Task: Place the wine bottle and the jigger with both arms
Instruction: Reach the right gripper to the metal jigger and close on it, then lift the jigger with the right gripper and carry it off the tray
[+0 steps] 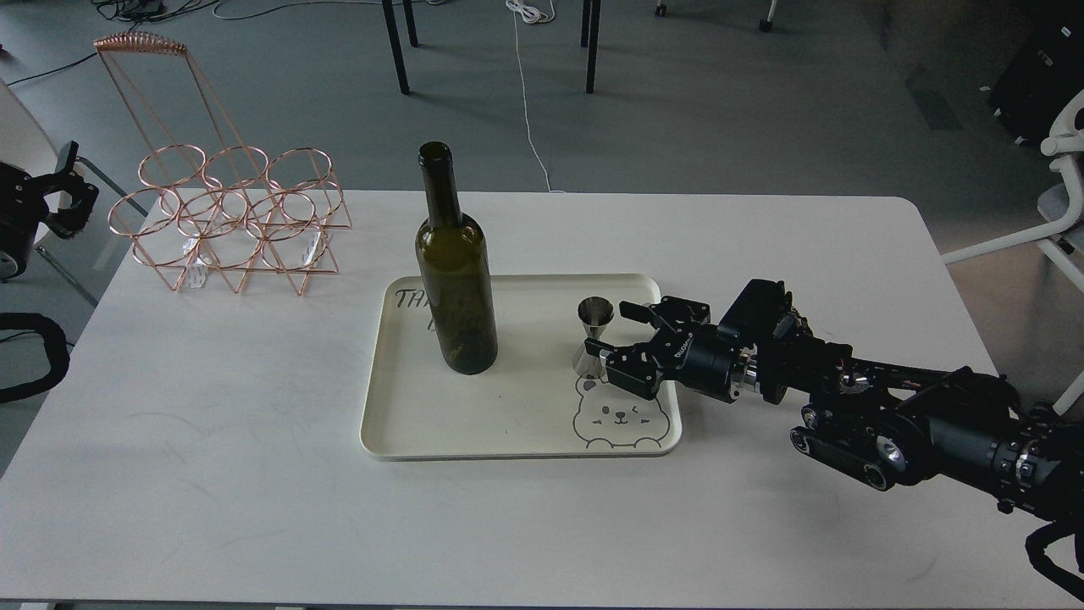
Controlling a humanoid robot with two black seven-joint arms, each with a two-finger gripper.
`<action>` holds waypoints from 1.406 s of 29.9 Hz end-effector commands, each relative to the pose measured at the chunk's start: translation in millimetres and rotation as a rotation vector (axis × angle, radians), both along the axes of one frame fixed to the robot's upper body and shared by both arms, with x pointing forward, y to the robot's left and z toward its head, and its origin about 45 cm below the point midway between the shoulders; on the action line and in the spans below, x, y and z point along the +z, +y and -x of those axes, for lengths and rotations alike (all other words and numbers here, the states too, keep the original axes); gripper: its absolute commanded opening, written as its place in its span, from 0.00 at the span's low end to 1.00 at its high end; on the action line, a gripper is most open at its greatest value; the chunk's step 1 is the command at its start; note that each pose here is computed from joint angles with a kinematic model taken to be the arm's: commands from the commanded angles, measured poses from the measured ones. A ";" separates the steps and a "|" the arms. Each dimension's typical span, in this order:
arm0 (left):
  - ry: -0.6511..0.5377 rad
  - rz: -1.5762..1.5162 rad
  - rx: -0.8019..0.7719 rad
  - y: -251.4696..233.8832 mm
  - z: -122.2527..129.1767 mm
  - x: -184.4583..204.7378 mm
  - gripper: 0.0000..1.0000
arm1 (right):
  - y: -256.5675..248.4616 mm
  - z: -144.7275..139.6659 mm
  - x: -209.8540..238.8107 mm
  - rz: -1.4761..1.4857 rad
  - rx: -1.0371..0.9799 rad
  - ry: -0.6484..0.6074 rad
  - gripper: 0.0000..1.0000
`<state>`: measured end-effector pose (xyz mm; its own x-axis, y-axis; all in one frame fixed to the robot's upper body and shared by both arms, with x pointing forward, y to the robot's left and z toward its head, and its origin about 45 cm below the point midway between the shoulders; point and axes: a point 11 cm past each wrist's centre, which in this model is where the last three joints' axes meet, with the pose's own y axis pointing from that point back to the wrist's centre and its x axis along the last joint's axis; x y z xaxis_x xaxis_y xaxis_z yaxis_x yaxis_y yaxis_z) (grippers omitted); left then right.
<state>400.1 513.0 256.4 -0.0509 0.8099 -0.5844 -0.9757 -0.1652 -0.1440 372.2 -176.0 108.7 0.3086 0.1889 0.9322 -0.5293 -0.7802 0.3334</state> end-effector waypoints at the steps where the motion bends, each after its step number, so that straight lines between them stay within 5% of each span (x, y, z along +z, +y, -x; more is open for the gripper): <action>1: -0.001 -0.002 -0.002 0.7 0.3 0.8 0.99 | 1.0 -1.3 -1.0 0.003 -0.002 -0.004 0.65; 20: -0.015 -0.021 0.012 10.5 2.3 11.6 0.99 | 12.3 1.4 -0.9 -0.016 0.015 -0.008 0.48; 33: -0.016 -0.025 0.017 13.2 3.5 13.1 0.99 | 14.2 1.0 0.7 -0.023 0.018 -0.020 0.02; 42: -0.018 -0.028 0.018 14.2 3.5 14.7 0.99 | 4.2 -11.9 16.8 -0.047 -0.013 -0.076 0.01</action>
<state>396.4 526.8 269.9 -0.0562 0.8241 -0.5637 -0.9702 -0.1783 -0.1639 376.7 -165.5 117.6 0.2535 0.1498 0.9557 -0.5422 -0.7962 0.2686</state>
